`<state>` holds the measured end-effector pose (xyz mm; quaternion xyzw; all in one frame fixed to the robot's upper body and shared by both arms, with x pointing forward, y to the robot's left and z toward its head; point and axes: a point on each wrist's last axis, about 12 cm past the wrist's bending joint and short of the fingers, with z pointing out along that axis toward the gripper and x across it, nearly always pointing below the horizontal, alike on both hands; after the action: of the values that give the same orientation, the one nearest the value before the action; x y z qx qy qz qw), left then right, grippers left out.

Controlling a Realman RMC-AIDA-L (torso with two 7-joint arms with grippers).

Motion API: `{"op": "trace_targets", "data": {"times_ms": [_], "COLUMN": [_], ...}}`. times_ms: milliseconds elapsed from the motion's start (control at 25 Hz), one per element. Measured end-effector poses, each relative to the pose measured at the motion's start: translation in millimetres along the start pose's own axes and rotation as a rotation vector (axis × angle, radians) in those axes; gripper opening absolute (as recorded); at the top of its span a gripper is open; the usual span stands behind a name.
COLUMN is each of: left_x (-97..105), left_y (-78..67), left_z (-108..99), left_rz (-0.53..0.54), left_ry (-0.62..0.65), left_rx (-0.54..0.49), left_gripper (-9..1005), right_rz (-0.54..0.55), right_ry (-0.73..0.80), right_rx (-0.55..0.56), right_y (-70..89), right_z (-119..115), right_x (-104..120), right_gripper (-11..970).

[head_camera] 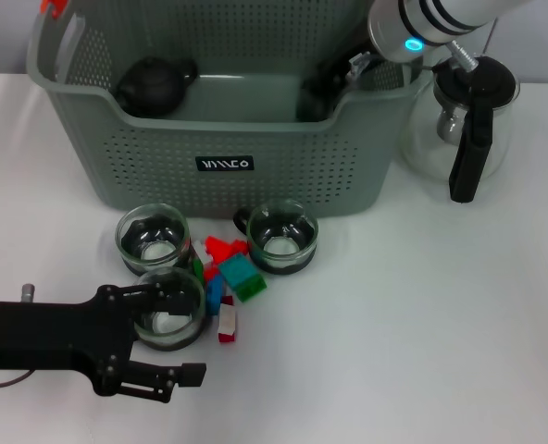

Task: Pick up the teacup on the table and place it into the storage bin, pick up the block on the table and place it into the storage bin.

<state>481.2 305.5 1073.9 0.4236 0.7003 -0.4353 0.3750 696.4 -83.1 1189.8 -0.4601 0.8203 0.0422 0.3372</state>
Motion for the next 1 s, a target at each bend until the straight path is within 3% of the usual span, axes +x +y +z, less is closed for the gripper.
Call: {"op": "trace_targets", "data": {"times_ms": [160,480,600,720,880,1000], "left_x": [0,1,1,1,1,1], "left_y": [0.0,-0.3,-0.5,-0.5,-0.2,-0.1], "left_z": [0,0,-1,-1,-1,-2], "left_rz": [-0.002,-0.006,-0.007,-0.006,-0.004,-0.003], "left_ry": [0.0,-0.004,-0.004,-0.004,-0.004,-0.004], "left_rx": [0.0,-0.003,-0.004,-0.005,-0.008,-0.009], "left_gripper": [931,931,931,931,931,931], "right_rz": [-0.006,0.004,0.032,0.048,0.013,-0.046], "right_ry": [-0.009,-0.074,-0.159,-0.25,-0.348,-0.34], "right_rx": [0.004,0.011,-0.009,-0.055,-0.169,-0.252], "right_y": [-0.7,-6.6,-10.4,-11.8,-2.3,7.9], "right_z": [-2,-16,-33,-54,-86,-104], "right_x": [-3,-12,-18,-18,-8,7], "right_gripper": [226,491,588,621,658,671]}}
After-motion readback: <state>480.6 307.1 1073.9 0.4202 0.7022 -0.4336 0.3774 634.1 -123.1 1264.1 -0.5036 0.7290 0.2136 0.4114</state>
